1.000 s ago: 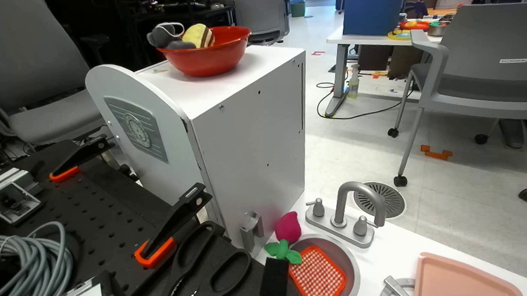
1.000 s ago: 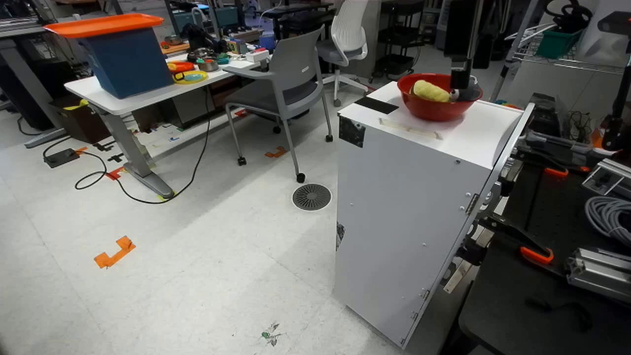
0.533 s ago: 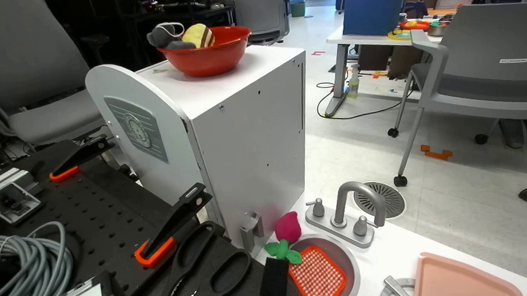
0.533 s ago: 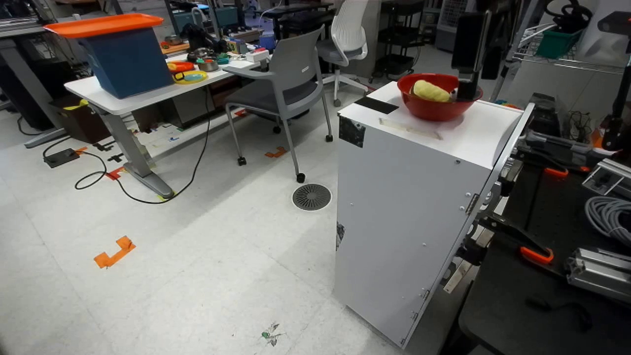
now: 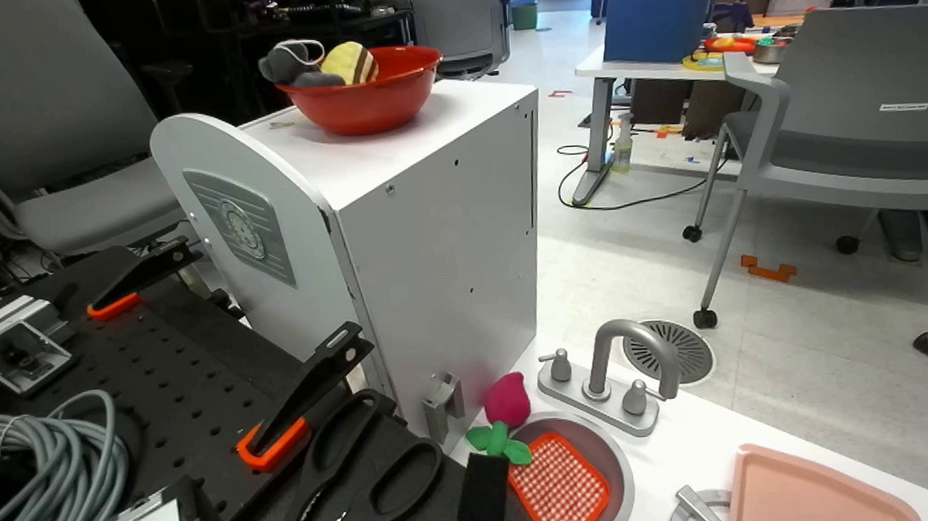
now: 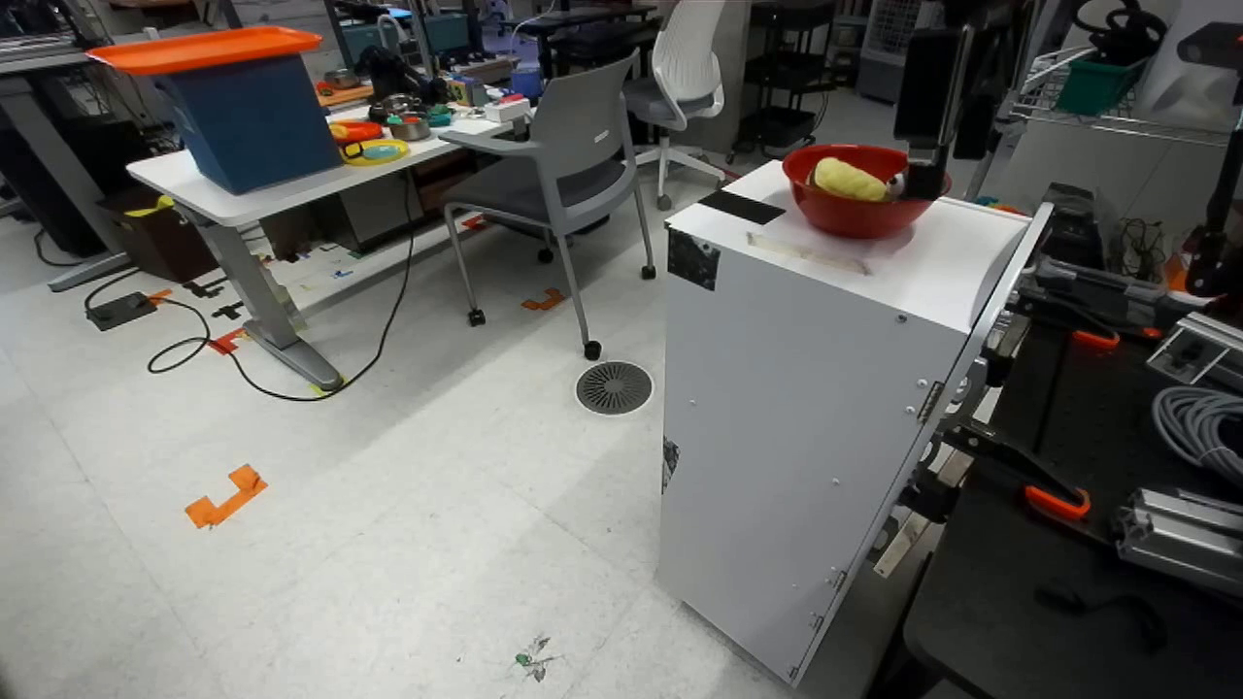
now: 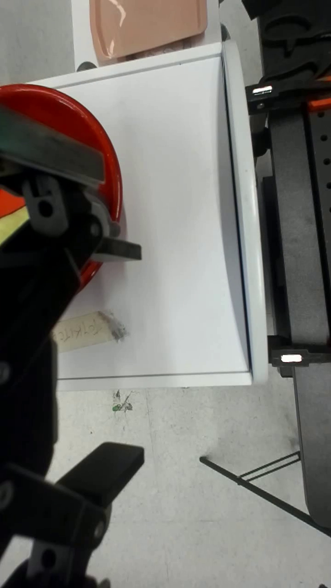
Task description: Put the bear plush toy on the fridge
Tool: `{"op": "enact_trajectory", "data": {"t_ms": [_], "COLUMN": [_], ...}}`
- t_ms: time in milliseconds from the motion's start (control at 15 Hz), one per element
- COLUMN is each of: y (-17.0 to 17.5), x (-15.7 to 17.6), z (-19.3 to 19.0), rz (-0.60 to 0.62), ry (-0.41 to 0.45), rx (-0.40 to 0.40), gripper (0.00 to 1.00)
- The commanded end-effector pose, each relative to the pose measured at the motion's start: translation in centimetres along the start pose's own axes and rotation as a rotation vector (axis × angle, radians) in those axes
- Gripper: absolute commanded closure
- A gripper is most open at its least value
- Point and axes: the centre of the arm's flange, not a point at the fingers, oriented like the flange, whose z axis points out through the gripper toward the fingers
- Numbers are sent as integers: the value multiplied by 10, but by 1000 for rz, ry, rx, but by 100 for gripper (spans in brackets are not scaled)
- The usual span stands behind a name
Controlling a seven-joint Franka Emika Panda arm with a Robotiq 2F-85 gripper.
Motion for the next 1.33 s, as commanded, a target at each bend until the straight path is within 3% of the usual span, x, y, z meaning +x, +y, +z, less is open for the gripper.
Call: {"op": "enact_trajectory", "data": {"t_ms": [0, 667, 1267], "y": [0, 0, 4], "x": [0, 0, -20], "z": [0, 0, -26], "rz": [0, 0, 15], "ry": [0, 0, 53], "rx": [0, 0, -26], "gripper": [0, 0, 0]}}
